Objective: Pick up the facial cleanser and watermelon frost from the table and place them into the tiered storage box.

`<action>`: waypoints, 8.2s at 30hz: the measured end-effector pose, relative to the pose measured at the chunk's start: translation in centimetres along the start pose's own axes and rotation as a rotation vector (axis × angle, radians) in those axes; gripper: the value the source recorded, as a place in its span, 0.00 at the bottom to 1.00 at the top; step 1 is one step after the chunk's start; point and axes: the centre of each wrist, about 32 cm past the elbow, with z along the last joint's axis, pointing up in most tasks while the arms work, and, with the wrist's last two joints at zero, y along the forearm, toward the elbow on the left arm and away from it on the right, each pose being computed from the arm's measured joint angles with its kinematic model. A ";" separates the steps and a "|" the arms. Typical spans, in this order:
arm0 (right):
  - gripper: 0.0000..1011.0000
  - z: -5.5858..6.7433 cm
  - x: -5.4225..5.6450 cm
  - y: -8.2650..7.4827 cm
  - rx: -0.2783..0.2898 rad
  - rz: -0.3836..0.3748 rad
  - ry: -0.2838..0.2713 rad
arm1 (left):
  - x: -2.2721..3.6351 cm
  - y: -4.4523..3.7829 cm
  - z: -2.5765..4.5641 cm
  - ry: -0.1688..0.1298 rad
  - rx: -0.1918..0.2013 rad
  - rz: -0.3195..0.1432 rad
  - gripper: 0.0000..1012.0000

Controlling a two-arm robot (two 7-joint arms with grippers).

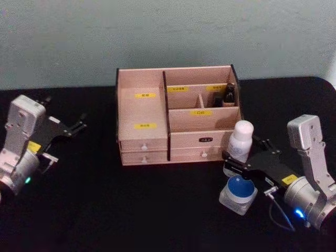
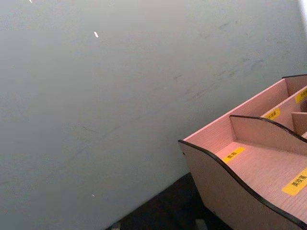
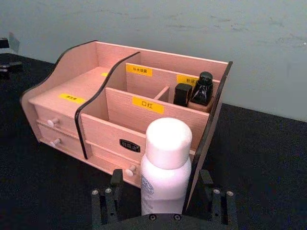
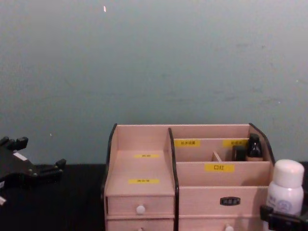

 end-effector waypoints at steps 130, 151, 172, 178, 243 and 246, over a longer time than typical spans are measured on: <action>0.59 11.3 3.5 12.5 0.106 0.175 -0.017 | 0.00 0.00 0.00 0.000 0.000 0.000 0.99; 0.59 10.0 3.3 14.4 0.072 0.171 -0.015 | 0.00 0.00 0.00 0.000 0.000 0.000 0.99; 0.59 8.2 2.5 15.1 0.029 0.169 -0.041 | 0.00 0.00 0.00 0.000 0.000 0.000 0.99; 0.59 8.0 2.4 15.0 0.023 0.159 -0.040 | 0.00 0.00 0.00 0.000 0.000 0.000 0.99; 0.99 7.7 3.6 2.8 0.041 0.266 -0.103 | 0.00 0.00 0.00 0.000 0.000 0.000 0.99; 0.99 7.3 3.7 1.2 0.009 0.274 -0.111 | 0.00 0.00 0.00 0.000 0.000 0.000 0.99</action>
